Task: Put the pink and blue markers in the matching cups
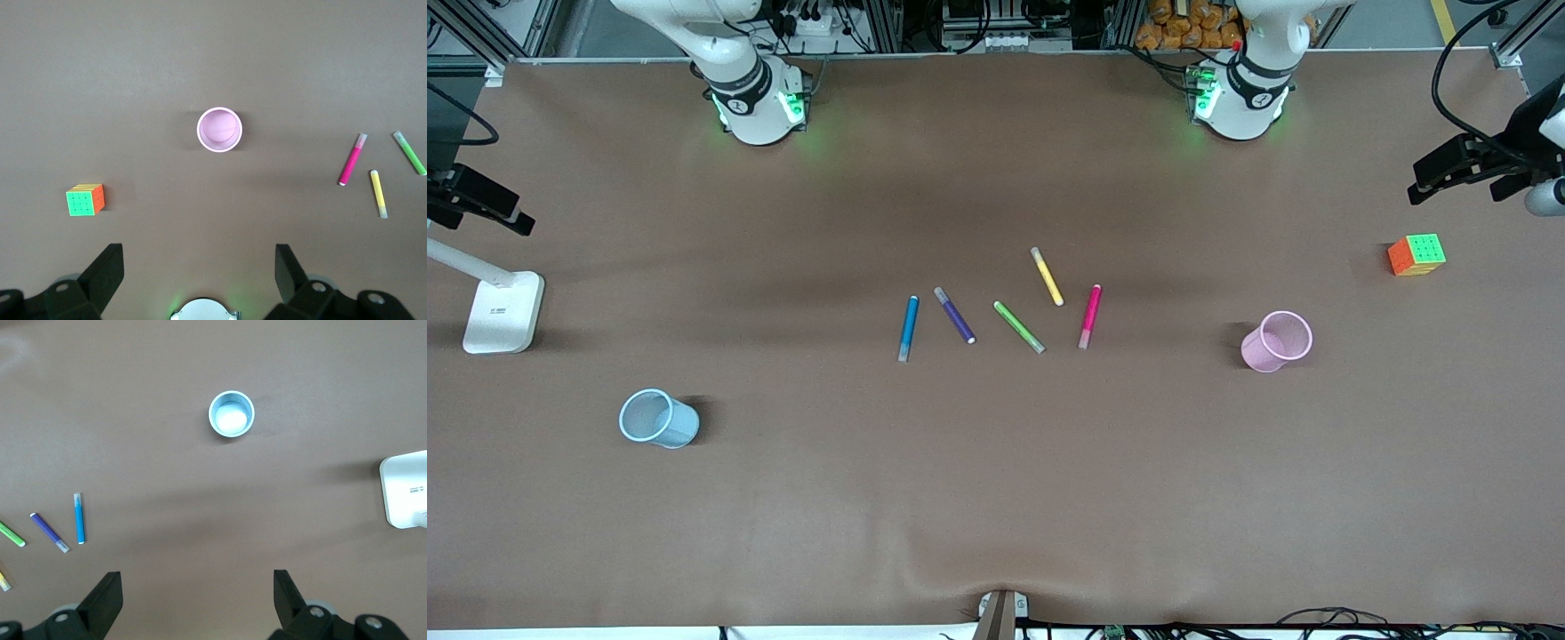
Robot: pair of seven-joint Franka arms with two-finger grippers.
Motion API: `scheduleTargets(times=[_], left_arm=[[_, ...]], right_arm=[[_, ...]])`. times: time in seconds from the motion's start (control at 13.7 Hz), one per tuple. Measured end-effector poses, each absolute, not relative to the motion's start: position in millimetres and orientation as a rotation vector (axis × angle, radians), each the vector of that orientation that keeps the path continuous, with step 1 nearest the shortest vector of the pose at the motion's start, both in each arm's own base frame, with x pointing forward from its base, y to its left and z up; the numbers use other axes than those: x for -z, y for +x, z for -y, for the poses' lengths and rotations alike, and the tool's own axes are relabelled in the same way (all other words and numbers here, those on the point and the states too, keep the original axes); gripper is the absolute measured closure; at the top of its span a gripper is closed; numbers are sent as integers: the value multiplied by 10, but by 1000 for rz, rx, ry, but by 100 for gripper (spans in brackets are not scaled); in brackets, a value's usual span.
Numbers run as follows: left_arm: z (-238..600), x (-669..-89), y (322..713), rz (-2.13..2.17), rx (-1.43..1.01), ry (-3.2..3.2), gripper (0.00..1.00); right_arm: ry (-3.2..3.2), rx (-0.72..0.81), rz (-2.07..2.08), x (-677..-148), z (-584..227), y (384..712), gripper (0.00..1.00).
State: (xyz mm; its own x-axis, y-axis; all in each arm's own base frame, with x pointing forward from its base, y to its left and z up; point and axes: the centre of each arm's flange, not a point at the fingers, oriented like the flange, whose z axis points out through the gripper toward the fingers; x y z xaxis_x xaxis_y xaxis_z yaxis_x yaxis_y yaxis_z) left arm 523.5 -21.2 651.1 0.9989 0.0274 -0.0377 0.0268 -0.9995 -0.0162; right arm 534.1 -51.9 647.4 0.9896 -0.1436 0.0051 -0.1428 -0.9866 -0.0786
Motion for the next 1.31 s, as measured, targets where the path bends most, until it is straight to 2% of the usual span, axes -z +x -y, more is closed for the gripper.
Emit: scheduleTargets(times=[0.51, 1.31], left_arm=[[293, -6560, 5211, 18, -75, -3124, 0], [779, -6017, 5571, -111, -231, -3141, 0]], right_arm=[[-3057, 16, -220, -6473, 521, 5341, 0], [-3059, 12, -215, -6471, 507, 5339, 0]])
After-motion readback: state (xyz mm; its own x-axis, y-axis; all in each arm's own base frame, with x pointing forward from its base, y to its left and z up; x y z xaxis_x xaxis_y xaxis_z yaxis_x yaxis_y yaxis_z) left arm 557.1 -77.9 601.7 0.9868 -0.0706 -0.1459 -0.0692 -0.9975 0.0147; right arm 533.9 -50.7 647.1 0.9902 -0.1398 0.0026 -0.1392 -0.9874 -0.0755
